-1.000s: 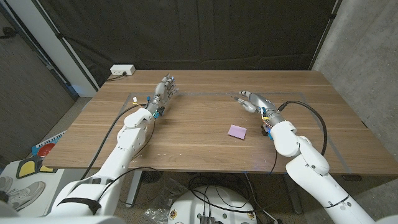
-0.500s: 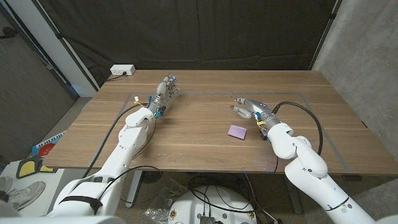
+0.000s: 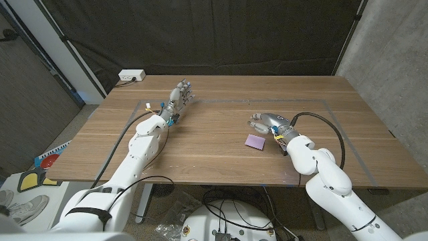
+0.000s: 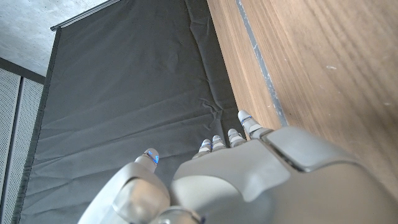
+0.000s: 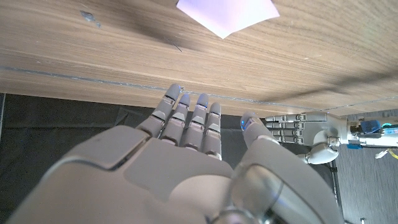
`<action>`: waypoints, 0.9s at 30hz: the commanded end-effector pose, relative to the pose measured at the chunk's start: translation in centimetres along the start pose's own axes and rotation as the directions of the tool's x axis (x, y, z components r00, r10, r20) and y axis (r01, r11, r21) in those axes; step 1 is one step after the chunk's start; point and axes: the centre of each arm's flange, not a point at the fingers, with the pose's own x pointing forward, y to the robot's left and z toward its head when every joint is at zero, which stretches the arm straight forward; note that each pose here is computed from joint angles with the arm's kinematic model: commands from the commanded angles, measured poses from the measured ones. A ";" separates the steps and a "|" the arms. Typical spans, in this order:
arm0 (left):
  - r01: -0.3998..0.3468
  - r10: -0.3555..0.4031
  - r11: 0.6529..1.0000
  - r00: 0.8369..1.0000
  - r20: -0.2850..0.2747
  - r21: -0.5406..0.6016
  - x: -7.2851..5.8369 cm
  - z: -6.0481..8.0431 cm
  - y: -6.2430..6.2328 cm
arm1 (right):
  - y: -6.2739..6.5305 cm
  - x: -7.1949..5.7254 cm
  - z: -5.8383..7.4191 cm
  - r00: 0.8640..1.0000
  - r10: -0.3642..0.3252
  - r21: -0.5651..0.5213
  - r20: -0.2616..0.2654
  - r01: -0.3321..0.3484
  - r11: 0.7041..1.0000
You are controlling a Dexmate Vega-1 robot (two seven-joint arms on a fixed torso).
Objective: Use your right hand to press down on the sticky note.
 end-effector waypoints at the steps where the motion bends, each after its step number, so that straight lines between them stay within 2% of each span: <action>1: 0.016 -0.016 1.000 1.000 0.006 -0.001 0.4 0.1 -0.2 | 1.4 -0.5 0.7 0.999 0.048 -0.015 -0.003 -0.049 0.999; 11: 0.010 -0.010 1.000 1.000 0.005 -0.004 0.2 -0.1 0.1 | 1.9 -0.3 0.7 0.998 0.065 -0.020 -0.011 -0.066 0.998; 27: 0.006 -0.006 1.000 1.000 0.002 -0.003 0.2 -0.1 0.2 | 3.1 0.5 0.1 0.990 0.127 -0.037 -0.056 -0.129 0.991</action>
